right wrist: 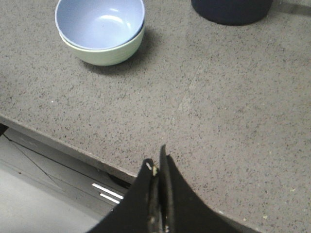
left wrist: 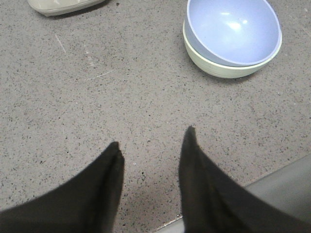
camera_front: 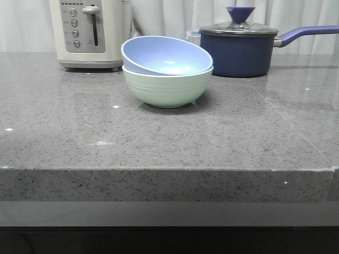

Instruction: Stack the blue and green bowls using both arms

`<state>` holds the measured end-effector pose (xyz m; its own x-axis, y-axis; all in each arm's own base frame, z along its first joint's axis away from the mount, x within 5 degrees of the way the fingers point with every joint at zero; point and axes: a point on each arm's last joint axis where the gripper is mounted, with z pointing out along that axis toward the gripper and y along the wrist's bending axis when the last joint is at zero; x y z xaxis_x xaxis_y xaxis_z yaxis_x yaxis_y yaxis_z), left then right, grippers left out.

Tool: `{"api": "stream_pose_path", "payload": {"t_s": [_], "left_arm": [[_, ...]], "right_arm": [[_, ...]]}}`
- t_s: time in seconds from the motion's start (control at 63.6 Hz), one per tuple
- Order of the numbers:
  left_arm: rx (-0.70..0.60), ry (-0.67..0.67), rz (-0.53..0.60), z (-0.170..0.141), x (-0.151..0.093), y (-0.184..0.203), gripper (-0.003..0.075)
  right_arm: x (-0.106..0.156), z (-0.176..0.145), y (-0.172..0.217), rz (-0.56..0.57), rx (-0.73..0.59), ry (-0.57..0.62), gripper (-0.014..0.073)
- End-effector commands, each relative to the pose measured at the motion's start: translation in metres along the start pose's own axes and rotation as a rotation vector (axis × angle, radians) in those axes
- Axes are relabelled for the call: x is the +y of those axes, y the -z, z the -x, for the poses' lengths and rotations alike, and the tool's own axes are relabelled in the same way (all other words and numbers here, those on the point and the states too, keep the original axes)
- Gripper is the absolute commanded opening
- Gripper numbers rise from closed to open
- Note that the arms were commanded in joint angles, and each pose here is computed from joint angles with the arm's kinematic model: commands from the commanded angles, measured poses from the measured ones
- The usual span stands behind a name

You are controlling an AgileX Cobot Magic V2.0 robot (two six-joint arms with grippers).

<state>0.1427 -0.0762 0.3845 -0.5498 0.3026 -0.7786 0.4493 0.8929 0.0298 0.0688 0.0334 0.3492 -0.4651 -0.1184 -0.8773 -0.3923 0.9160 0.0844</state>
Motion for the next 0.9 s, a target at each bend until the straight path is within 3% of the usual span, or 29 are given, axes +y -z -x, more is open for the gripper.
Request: {"api": "stream_pose_path", "payload": {"t_s": [0.0, 0.126, 0.692, 0.881], "left_arm": [[-0.107, 0.002, -0.007, 0.012, -0.001, 0.008, 0.0139], [-0.097, 0.000, -0.006, 0.011, -0.001, 0.008, -0.0019], [-0.098, 0.000, -0.008, 0.005, -0.001, 0.008, -0.0020], [-0.257, 0.075, 0.088, -0.028, 0.016, 0.020, -0.0020]], "right_arm": [[0.000, 0.014, 0.005, -0.011, -0.114, 0.013, -0.0063], [0.000, 0.013, 0.005, -0.011, -0.106, 0.013, -0.0063], [0.000, 0.013, 0.005, -0.011, -0.106, 0.013, -0.0063], [0.000, 0.013, 0.005, -0.011, -0.106, 0.013, -0.0063]]}}
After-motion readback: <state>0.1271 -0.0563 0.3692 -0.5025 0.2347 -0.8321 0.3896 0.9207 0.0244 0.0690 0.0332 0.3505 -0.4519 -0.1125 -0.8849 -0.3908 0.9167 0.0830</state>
